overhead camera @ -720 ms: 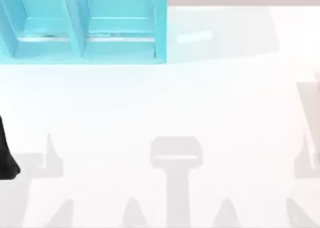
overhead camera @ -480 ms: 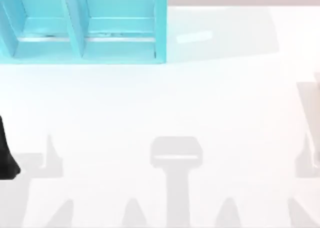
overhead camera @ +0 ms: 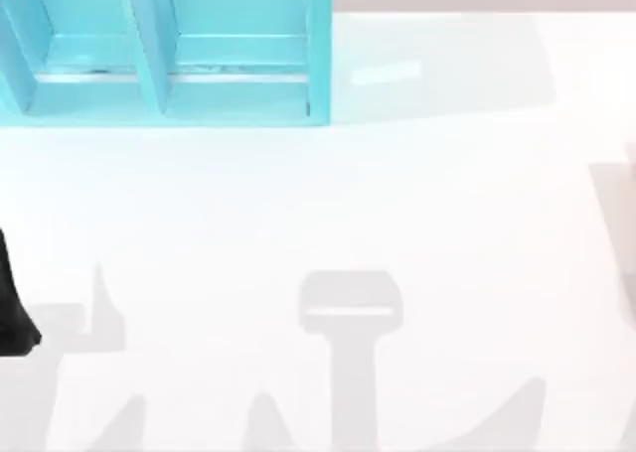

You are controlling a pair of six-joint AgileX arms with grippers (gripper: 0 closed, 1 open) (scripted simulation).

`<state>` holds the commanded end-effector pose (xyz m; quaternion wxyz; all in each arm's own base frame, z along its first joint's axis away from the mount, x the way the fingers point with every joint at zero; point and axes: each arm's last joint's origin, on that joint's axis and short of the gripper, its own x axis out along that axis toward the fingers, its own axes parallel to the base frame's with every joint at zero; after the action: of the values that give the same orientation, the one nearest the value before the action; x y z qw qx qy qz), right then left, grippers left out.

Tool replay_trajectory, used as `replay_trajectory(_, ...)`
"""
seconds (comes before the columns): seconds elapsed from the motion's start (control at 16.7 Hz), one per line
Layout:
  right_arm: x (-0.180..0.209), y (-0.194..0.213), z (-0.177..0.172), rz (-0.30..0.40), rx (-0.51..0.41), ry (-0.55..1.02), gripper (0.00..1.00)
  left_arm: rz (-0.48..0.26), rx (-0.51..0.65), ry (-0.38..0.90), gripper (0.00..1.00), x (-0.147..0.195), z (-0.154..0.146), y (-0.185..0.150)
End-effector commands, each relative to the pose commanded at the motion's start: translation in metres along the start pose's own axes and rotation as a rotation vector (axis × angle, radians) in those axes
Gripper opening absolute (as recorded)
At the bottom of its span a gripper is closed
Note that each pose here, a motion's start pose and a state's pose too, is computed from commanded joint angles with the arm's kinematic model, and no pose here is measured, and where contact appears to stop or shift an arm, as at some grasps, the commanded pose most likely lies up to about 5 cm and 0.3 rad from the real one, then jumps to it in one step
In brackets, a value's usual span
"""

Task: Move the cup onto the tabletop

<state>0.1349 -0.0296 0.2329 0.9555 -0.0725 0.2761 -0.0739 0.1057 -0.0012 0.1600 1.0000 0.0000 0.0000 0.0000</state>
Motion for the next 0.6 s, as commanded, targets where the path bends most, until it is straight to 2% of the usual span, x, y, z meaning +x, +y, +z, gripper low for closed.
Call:
replay_trajectory(0.24,0.031,-0.033,0.04,0.01,-0.039,0.39,1.0,0.0,0.0,0.0,1.0,0.0,0.0,0.0)
replay_trajectory(0.6,0.087,-0.091,0.065,0.122,-0.025,0.824,1.0,0.0,0.0,0.0,1.0,0.0,0.0,0.0)
